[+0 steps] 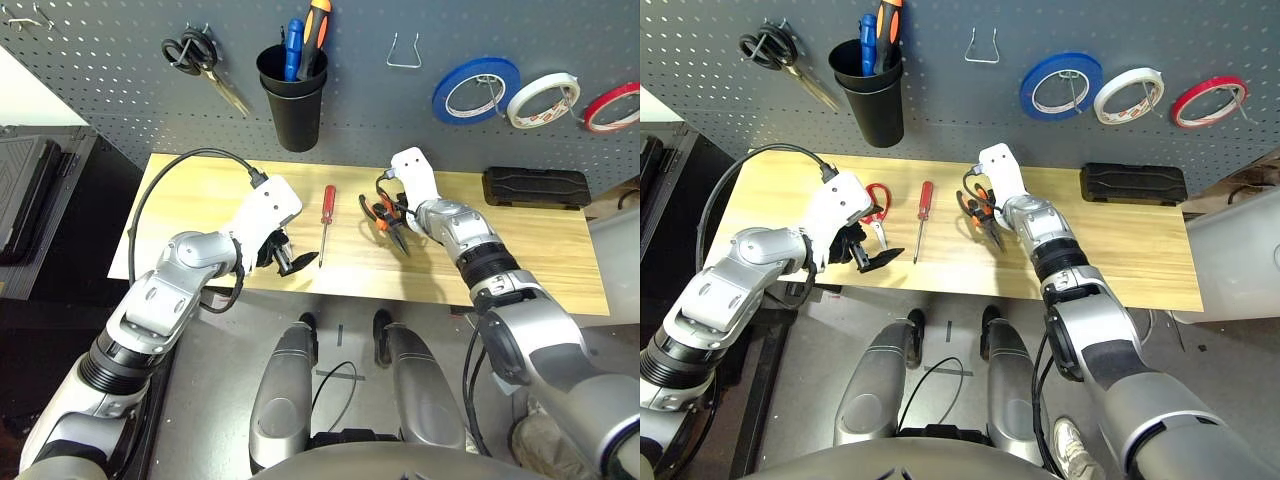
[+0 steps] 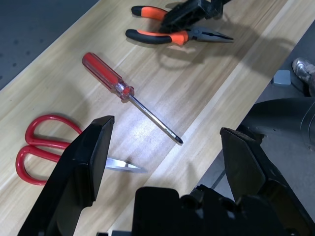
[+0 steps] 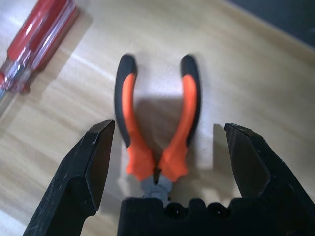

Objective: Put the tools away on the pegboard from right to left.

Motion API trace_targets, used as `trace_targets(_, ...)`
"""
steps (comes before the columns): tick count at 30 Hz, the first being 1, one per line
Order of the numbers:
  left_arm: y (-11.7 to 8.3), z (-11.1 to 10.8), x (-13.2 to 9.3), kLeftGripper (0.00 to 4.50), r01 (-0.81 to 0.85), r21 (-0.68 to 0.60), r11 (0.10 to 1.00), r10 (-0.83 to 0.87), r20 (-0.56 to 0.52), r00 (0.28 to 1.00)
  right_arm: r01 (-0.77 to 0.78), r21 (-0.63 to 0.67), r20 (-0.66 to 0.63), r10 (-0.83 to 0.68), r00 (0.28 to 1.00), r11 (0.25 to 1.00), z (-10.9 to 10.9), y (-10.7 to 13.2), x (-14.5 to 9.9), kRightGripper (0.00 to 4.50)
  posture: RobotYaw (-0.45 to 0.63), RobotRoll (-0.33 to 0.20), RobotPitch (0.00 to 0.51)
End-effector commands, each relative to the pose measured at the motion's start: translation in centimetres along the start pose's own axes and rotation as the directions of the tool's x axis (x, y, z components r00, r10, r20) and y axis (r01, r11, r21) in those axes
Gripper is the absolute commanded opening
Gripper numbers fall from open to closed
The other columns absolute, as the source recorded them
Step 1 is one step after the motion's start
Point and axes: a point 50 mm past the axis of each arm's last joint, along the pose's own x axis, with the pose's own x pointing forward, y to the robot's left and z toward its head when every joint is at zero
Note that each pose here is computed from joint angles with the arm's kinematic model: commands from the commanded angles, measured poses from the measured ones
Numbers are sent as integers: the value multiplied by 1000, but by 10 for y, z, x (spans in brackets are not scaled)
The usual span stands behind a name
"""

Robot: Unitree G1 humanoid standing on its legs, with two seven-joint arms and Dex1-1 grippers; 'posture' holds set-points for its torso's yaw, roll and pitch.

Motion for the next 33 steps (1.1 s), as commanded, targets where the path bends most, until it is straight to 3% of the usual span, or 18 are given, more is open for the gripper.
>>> trace_targets(1,-5,-1,-3,4500,0,0,1000,0,-8,1000,-14,-15,-94,13,995,1000,-19,7,6,4481,322,0,353)
trace_targets(9,-6,-3,-7,4500,-9,-6,1000,9,-21,1000,41,-78,-164,-53,985,996,-32,7,13,4481,339,0,356)
trace_targets(16,-7,-6,-8,4500,-15,-13,1000,15,-38,999,66,-86,-137,-78,987,994,-31,1,12,2223,345,0,362)
trace_targets(25,-5,-6,-8,4500,-28,-10,1000,28,-5,1000,26,-98,58,-21,998,995,-8,-21,-6,2157,321,0,351)
trace_targets(33,-2,18,-18,4500,-27,-31,999,34,244,969,-134,-142,364,177,914,981,10,-29,-53,2157,299,0,337)
